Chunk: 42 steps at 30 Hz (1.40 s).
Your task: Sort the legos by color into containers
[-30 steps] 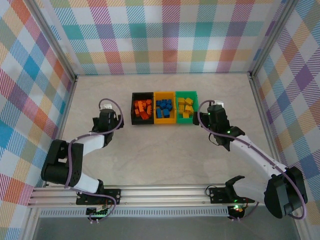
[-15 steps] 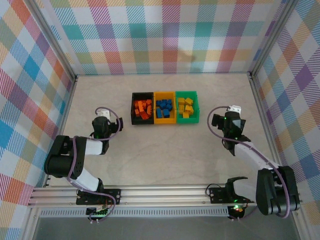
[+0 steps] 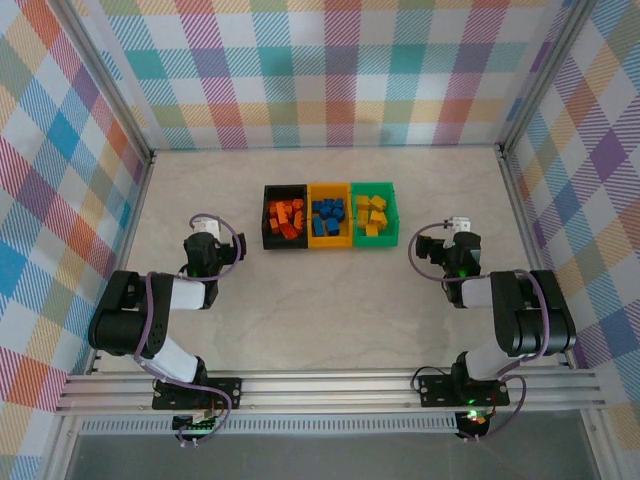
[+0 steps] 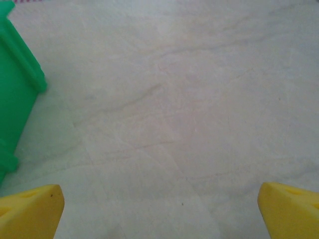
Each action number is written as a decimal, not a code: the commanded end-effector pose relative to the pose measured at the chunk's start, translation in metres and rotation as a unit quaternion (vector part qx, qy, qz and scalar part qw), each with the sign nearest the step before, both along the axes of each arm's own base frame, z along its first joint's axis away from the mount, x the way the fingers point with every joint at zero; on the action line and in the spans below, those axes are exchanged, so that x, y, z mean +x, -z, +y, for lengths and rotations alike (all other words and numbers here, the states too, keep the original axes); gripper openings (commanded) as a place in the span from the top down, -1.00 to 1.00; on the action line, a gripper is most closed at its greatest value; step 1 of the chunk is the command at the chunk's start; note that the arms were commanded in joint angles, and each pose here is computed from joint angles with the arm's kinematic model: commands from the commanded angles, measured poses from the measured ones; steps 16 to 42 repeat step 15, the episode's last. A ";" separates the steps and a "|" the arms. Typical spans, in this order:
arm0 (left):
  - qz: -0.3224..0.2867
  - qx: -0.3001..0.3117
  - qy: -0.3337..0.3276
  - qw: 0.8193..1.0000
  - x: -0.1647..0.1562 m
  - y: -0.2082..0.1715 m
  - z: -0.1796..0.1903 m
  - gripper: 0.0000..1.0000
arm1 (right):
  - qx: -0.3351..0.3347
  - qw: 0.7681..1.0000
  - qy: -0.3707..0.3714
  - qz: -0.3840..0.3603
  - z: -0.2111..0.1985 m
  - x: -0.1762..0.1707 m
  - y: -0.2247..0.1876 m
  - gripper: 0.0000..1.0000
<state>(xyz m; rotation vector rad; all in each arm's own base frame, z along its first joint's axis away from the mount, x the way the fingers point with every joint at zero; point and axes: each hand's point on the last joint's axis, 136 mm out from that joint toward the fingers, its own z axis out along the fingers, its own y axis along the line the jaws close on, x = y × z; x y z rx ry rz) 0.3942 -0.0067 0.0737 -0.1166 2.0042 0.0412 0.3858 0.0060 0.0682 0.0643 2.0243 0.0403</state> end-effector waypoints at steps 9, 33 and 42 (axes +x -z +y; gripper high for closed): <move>-0.015 -0.005 -0.003 1.000 0.002 -0.006 0.002 -1.00 | 0.005 0.999 -0.019 -0.046 0.005 0.011 -0.024 -0.99; -0.015 -0.005 -0.003 1.000 0.002 -0.006 0.002 -1.00 | 0.005 0.999 -0.020 -0.046 0.006 0.011 -0.024 -0.99; -0.015 -0.005 -0.003 1.000 0.002 -0.006 0.002 -1.00 | 0.005 0.999 -0.020 -0.046 0.006 0.011 -0.024 -0.99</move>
